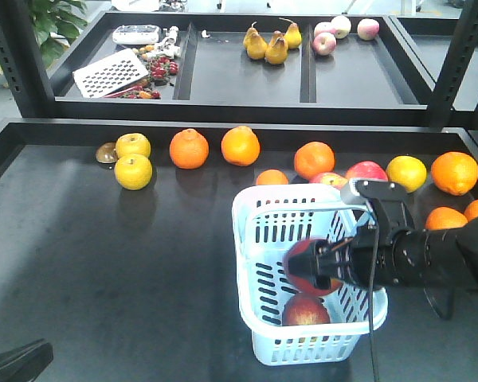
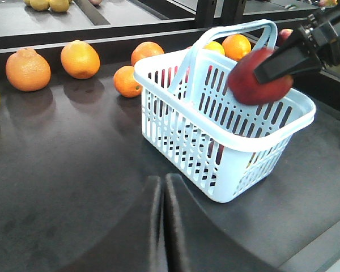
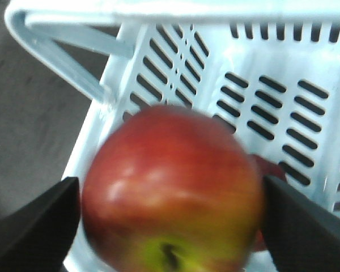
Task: Pick three apples into basket with both arms
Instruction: 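Carry the second apple into the basket and open the right gripper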
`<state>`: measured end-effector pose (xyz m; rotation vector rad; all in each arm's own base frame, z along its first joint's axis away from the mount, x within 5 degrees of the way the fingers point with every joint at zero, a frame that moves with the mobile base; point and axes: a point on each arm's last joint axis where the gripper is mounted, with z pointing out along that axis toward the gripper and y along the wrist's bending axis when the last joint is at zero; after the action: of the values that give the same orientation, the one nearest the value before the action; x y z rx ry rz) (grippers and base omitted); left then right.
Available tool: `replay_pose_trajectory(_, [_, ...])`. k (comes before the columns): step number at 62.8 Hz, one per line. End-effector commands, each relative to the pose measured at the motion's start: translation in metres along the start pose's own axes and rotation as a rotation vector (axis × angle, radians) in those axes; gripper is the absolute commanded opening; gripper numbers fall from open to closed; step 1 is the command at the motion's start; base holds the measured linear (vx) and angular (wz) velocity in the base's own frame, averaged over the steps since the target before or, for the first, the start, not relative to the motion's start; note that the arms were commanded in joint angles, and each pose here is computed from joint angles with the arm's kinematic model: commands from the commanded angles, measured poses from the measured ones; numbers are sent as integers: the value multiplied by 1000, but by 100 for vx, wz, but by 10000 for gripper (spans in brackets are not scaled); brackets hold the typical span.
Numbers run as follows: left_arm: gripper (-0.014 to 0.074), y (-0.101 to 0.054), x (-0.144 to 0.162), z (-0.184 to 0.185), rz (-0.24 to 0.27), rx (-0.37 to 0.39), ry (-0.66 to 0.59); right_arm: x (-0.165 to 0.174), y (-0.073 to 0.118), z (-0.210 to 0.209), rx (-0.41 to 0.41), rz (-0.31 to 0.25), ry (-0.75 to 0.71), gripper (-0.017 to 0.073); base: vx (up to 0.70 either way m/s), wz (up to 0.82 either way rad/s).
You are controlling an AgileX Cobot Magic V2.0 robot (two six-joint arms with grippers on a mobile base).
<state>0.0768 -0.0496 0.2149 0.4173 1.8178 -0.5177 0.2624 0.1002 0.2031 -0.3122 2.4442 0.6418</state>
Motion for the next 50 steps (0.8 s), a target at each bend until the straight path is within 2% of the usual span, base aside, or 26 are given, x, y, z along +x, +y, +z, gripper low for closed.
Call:
replay_pose_trajectory(1, [-8, 1, -6, 0, 1, -16, -11, -16, 7, -10, -12, -13, -73, 640, 0, 0])
replay_pose_trajectory(9, [-8, 1, -6, 0, 0, -16, -12, -15, 8, -10, -19, -23, -65, 605, 0, 0])
replay_pose_trajectory(14, [-8, 1, -6, 0, 0, -16, -12, -14, 11, -13, -38, -41, -48, 552, 0, 0])
replay_pose_trajectory(22, [-8, 1, -6, 0, 0, -16, -12, -8, 20, -28, -82, -82, 0, 389, 0, 0])
replay_pose_trajectory(27, [-8, 1, -6, 0, 0, -16, -12, -5, 23, -41, -58, -99, 22, 234, 0, 0])
replay_pose_trajectory(32, [-8, 1, -6, 0, 0, -16, -12, -2, 23, -58, 18, -143, 40, 59, 0, 0])
replay_pose_trajectory(35, [-8, 1, -6, 0, 0, -16, -12, 1, 22, -68, 71, -148, 50, -16, 0, 0])
replay_pose_trajectory(41, [-8, 1, -6, 0, 0, -16, -12, 6, 12, -89, 205, -69, 62, -9, 0, 0])
replay_pose_trajectory(50, [-8, 1, -6, 0, 0, -16, -12, 14, -25, -124, 530, 6, 98, -8, 0, 0])
